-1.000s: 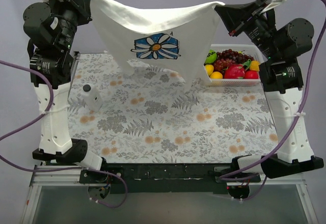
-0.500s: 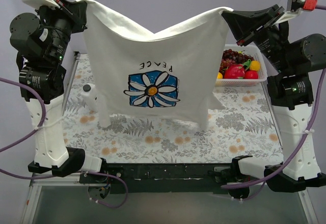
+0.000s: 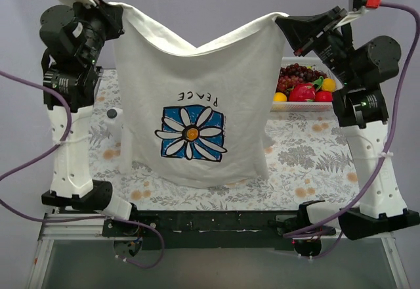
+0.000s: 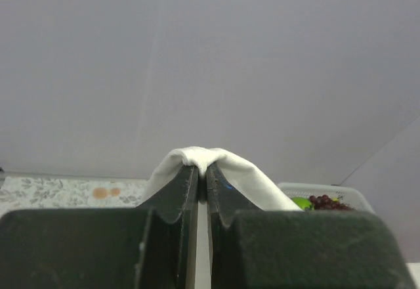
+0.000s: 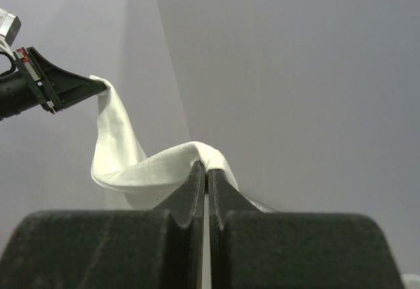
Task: Pin the brooch onto the clothing
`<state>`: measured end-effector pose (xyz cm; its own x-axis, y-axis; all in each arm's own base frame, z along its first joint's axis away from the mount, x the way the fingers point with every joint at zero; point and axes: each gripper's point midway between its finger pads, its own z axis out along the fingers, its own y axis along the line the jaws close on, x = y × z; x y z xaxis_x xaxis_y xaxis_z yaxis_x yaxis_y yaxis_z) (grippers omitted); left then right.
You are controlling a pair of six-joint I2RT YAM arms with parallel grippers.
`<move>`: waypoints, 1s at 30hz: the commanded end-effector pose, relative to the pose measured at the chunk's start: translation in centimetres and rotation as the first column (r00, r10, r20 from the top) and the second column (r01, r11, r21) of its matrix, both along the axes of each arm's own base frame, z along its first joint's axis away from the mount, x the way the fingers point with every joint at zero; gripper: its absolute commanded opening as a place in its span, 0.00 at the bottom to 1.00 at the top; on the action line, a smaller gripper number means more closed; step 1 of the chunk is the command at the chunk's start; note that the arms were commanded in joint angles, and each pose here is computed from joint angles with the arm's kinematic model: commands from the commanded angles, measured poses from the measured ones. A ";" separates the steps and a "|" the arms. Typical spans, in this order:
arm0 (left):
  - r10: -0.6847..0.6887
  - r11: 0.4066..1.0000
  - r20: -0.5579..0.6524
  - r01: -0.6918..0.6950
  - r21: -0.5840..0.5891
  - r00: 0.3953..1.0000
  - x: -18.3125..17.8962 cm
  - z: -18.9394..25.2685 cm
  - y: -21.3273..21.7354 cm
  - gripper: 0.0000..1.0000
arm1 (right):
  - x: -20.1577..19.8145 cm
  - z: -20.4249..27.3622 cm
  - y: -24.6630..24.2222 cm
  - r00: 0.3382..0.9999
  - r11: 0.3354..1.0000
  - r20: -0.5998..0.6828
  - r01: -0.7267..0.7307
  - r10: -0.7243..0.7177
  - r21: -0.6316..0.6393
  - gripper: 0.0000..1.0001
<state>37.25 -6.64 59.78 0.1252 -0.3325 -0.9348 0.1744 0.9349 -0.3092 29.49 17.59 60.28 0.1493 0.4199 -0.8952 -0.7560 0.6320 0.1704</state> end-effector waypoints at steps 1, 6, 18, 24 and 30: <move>0.073 0.997 -0.096 -0.070 0.039 0.993 4.3 -3.9 0.7 0.00 | 4.7 -1.9 1.3 0.998 1.000 -0.054 -0.013 0.014 0.017 0.01; 0.130 0.991 -0.118 -0.127 0.039 0.984 8.1 -5.1 1.6 0.00 | 8.6 -1.2 2.7 0.997 0.999 -0.068 -0.041 0.042 0.022 0.01; 0.166 0.986 0.121 -0.161 -0.053 0.979 8.1 1.8 3.7 0.00 | 14.3 1.3 3.9 0.987 0.982 -0.073 -0.133 0.143 0.132 0.01; 0.109 0.993 0.166 -0.099 -0.067 0.980 2.7 3.6 3.1 0.00 | 7.3 2.9 0.7 1.000 0.994 0.005 -0.013 0.012 0.112 0.01; 0.045 0.996 0.186 -0.030 -0.078 0.981 -1.6 4.4 2.3 0.00 | 1.0 4.3 -1.6 0.995 0.994 0.076 0.057 -0.065 0.098 0.01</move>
<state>40.19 -3.88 60.90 0.2377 -0.3635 -0.9008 0.1172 0.9313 -0.3449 35.83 18.36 59.79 0.0346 0.4869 -0.8727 -0.7354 0.6038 0.3077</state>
